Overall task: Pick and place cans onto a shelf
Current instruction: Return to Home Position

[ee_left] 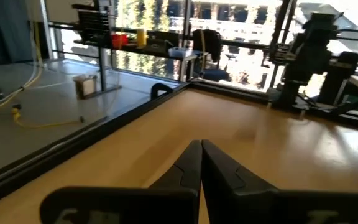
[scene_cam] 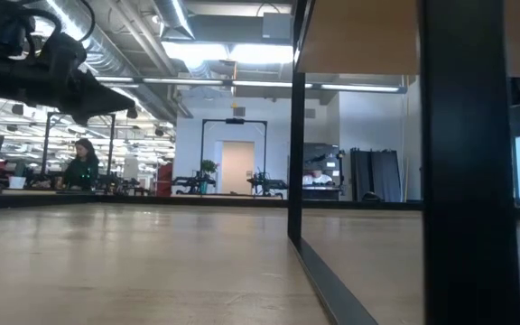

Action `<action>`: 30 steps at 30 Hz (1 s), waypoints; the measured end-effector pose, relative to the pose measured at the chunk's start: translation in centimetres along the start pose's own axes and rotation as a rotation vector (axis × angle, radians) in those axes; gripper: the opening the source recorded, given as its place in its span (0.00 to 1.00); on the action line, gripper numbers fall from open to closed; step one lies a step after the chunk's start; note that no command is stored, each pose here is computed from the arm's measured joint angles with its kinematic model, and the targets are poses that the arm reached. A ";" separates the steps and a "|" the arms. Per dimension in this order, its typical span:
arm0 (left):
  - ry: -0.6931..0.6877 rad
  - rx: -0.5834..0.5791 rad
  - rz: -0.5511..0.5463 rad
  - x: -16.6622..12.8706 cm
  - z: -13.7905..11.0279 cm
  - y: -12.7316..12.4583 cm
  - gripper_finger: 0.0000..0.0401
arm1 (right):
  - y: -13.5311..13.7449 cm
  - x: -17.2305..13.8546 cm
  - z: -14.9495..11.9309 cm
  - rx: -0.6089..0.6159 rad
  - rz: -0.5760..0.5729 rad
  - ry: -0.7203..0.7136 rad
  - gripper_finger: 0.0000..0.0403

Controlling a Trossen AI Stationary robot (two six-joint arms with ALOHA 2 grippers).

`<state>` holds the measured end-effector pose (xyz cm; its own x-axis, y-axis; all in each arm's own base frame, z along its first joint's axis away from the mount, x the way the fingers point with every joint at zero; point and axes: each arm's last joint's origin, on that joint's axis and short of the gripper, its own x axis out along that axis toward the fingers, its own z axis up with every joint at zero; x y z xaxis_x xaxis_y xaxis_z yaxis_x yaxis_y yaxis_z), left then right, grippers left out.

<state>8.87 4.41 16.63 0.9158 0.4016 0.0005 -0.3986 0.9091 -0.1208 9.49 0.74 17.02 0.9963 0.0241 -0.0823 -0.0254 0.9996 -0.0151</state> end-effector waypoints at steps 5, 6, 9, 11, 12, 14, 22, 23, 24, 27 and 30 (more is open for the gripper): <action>0.004 0.033 0.106 0.0 -0.1 0.3 0.00 | 0.0 0.0 0.0 0.031 0.000 0.000 0.04; 0.003 0.069 0.122 0.0 -0.1 0.4 0.00 | 0.0 0.0 0.0 0.051 0.000 0.000 0.04; 0.003 0.112 0.129 0.0 -0.1 0.4 0.00 | 0.0 0.0 0.0 0.097 0.000 -0.001 0.05; 0.003 0.113 0.129 0.0 -0.1 0.4 0.00 | 0.0 0.0 0.0 0.113 0.000 -0.001 0.05; 0.003 0.113 0.129 0.0 -0.1 0.4 0.00 | 0.0 0.0 0.0 0.112 0.000 0.000 0.05; 0.003 0.113 0.129 0.0 -0.1 0.4 0.00 | 0.0 0.0 0.0 0.106 0.000 -0.001 0.05; 0.002 0.113 0.130 0.0 0.0 0.4 0.00 | 0.0 0.0 0.0 0.110 0.000 -0.001 0.05; 0.002 0.113 0.130 0.0 0.0 0.4 0.00 | 0.0 0.0 0.0 0.109 0.000 -0.001 0.05; 0.002 0.113 0.130 0.0 0.0 0.4 0.00 | 0.0 0.0 0.0 0.107 0.000 -0.001 0.05; 0.001 0.113 0.130 0.0 0.0 0.4 0.00 | 0.0 0.0 0.0 0.110 0.000 -0.001 0.05; 0.001 0.114 0.130 0.0 0.0 0.4 0.00 | 0.0 0.0 0.0 0.106 0.000 -0.001 0.05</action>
<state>8.70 4.75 16.54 0.8560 0.5169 -0.0089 -0.5169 0.8560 -0.0065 9.49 0.74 17.05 0.9964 0.0240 -0.0811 -0.0166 0.9957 0.0909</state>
